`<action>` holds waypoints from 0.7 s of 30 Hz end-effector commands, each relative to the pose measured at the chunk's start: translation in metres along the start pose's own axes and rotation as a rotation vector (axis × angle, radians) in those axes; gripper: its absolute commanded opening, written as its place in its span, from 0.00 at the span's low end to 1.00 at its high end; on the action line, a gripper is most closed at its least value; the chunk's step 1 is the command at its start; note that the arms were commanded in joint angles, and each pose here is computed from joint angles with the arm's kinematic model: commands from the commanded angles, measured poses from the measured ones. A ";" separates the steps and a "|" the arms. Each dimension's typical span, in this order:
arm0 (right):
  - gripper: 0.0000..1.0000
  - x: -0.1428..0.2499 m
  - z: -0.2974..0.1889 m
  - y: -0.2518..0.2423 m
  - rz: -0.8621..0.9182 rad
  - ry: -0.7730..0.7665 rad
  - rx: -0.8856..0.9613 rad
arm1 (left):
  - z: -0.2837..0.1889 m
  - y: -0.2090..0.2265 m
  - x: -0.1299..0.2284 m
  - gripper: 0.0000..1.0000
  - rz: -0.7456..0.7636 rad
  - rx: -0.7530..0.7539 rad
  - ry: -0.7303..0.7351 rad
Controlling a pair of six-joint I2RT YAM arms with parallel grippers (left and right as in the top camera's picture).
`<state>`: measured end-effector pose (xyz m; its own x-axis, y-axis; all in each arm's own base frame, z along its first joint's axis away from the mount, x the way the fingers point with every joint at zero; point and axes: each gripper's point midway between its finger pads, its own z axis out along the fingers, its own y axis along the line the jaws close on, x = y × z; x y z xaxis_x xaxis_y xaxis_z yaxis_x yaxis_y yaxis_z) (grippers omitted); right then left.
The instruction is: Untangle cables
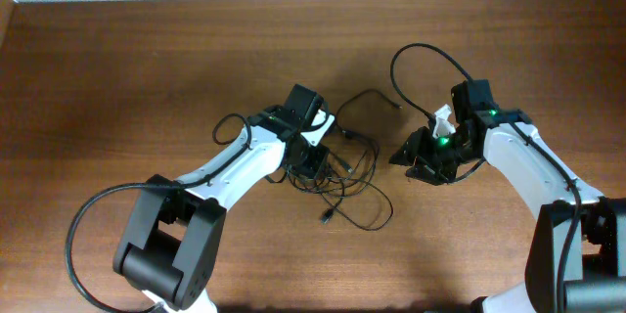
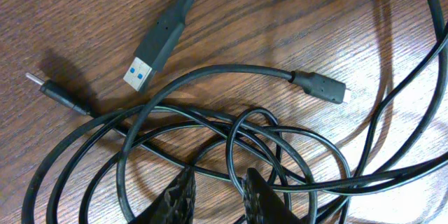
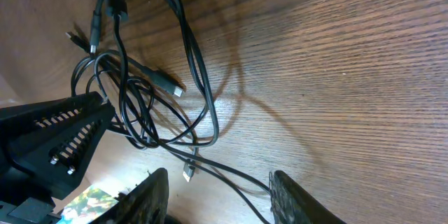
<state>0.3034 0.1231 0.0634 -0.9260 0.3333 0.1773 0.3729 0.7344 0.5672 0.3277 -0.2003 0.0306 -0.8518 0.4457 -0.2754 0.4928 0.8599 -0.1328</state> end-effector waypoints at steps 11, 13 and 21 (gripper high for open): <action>0.47 0.001 0.002 -0.002 -0.012 0.003 0.011 | 0.034 -0.004 0.017 0.13 -0.011 -0.073 0.089; 0.48 0.001 0.002 -0.002 -0.012 0.003 0.011 | 0.034 -0.001 0.016 0.12 -0.014 -0.093 0.084; 0.47 0.008 0.002 -0.004 0.003 0.032 0.016 | -0.009 -0.007 -0.017 0.00 -0.013 -0.088 -0.002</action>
<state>0.3010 0.1230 0.0631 -0.9244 0.3325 0.1867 0.3780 0.7350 0.5629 0.3157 -0.2027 0.0034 -0.8712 0.4561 -0.1817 0.4726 0.8793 -0.0590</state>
